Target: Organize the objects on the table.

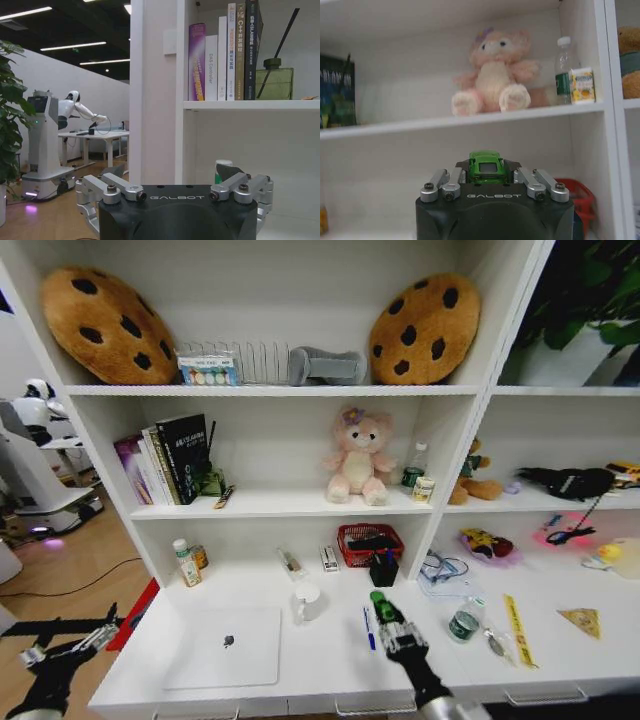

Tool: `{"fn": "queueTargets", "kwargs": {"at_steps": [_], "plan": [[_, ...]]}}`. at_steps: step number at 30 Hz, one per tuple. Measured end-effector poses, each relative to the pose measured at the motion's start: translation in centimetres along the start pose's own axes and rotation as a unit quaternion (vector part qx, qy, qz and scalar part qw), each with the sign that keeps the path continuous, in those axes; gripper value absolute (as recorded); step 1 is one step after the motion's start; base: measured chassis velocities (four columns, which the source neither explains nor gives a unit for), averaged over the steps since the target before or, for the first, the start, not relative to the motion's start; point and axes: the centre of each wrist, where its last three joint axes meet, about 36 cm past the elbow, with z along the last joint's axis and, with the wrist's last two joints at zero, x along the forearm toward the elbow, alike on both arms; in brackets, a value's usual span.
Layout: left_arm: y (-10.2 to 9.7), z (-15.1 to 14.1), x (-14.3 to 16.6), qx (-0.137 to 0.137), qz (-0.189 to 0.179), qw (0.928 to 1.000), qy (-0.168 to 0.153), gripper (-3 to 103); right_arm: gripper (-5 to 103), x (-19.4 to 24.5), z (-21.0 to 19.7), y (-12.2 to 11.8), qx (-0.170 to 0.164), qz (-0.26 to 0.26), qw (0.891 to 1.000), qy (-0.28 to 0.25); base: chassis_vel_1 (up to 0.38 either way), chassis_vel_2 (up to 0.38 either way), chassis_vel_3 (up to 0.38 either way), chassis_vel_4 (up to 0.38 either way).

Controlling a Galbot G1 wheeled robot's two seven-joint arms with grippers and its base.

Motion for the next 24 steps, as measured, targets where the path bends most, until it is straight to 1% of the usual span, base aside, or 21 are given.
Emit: {"fn": "queueTargets", "kwargs": {"at_steps": [1, 2, 3, 4, 6, 7, 9, 10, 11, 12, 14, 16, 17, 18, 19, 20, 22, 23, 24], "plan": [[0.0, 0.0, 0.0, 0.0, 0.0, 1.0, 0.0, 100, 36, 0.0, 0.0, 0.0, 0.0, 0.0, 1.0, 0.0, 0.0, 0.0, 0.0, 0.0], [0.0, 0.0, 0.0, 0.0, 0.0, 1.0, 0.0, 100, 36, -1.1, -2.5, -0.2, -0.019, -0.02, 1.0, -0.009, 0.0, 0.0, 0.0, 0.0], [0.0, 0.0, 0.0, 0.0, 0.0, 1.0, 0.0, 100, 36, -2.5, -4.5, -0.7, -0.029, -0.05, 0.998, -0.009, 0.0, 0.0, 0.0, 0.0], [0.0, 0.0, 0.0, 0.0, 0.0, 1.0, 0.0, 100, 36, -2.5, -4.5, -0.7, -0.029, -0.05, 0.998, -0.009, 0.0, 0.0, 0.0, 0.0], [0.0, 0.0, 0.0, 0.0, 0.0, 1.0, 0.0, 100, 36, -4.1, -6.6, -1.3, -0.037, -0.085, 0.996, -0.015, 0.0, 0.0, 0.0, 0.0], [0.0, 0.0, 0.0, 0.0, 0.0, 1.0, 0.0, 100, 36, -5.7, -8.1, -1.7, -0.045, -0.113, 0.992, -0.019, 0.0, 0.0, 0.0, 0.0], [0.0, 0.0, 0.0, 0.0, 0.0, 1.0, 0.0, 100, 36, -6.3, -8.5, -1.9, -0.046, -0.121, 0.991, -0.018, 0.0, 0.0, 0.0, 0.0], [0.0, 0.0, 0.0, 0.0, 0.0, 1.0, 0.0, 100, 36, -7.3, -8.8, -2.3, -0.045, -0.128, 0.991, -0.018, 0.0, 0.0, 0.0, 0.0], [0.0, 0.0, 0.0, 0.0, 0.0, 1.0, 0.0, 100, 36, -7.3, -8.8, -2.3, -0.045, -0.128, 0.991, -0.018, 0.0, 0.0, 0.0, 0.0], [0.0, 0.0, 0.0, 0.0, 0.0, 1.0, 0.0, 100, 36, -8.9, -9.2, -2.8, -0.036, -0.139, 0.99, -0.018, 0.0, 0.0, 0.0, 0.0], [0.0, 0.0, 0.0, 0.0, 0.0, 1.0, 0.0, 100, 36, -9.8, -9.4, -3.0, -0.03, -0.144, 0.989, -0.018, 0.0, 0.0, 0.0, 0.0], [0.0, 0.0, 0.0, 0.0, 0.0, 1.0, 0.0, 100, 36, -12.6, -10.1, -3.4, -0.009, -0.156, 0.987, -0.025, 0.0, 0.0, 0.0, 0.0], [0.0, 0.0, 0.0, 0.0, 0.0, 1.0, 0.0, 100, 36, -12.6, -10.1, -3.4, -0.009, -0.156, 0.987, -0.025, 0.0, 0.0, 0.0, 0.0], [0.0, 0.0, 0.0, 0.0, 0.0, 1.0, 0.0, 100, 36, -13.9, -10.3, -3.6, -0.001, -0.162, 0.986, -0.028, 0.0, 0.0, 0.0, 0.0], [0.0, 0.0, 0.0, 0.0, 0.0, 1.0, 0.0, 100, 36, -15.8, -10.8, -3.4, 0.001, -0.17, 0.985, -0.028, 0.0, 0.0, 0.0, 0.0], [0.0, 0.0, 0.0, 0.0, 0.0, 1.0, 0.0, 100, 36, -15.8, -10.8, -3.4, 0.001, -0.17, 0.985, -0.028, 0.0, 0.0, 0.0, 0.0], [0.0, 0.0, 0.0, 0.0, 0.0, 1.0, 0.0, 100, 36, -18.5, -11.4, -2.8, -0.002, -0.187, 0.982, -0.017, 0.0, 0.0, 0.0, 0.0], [0.0, 0.0, 0.0, 0.0, 0.0, 1.0, 0.0, 100, 36, -18.5, -11.4, -2.8, -0.002, -0.187, 0.982, -0.017, 0.0, 0.0, 0.0, 0.0], [0.0, 0.0, 0.0, 0.0, 0.0, 1.0, 0.0, 100, 36, -19.8, -11.6, -2.5, 0.003, -0.194, 0.981, -0.017, 0.0, 0.0, 0.0, 0.0]]}}
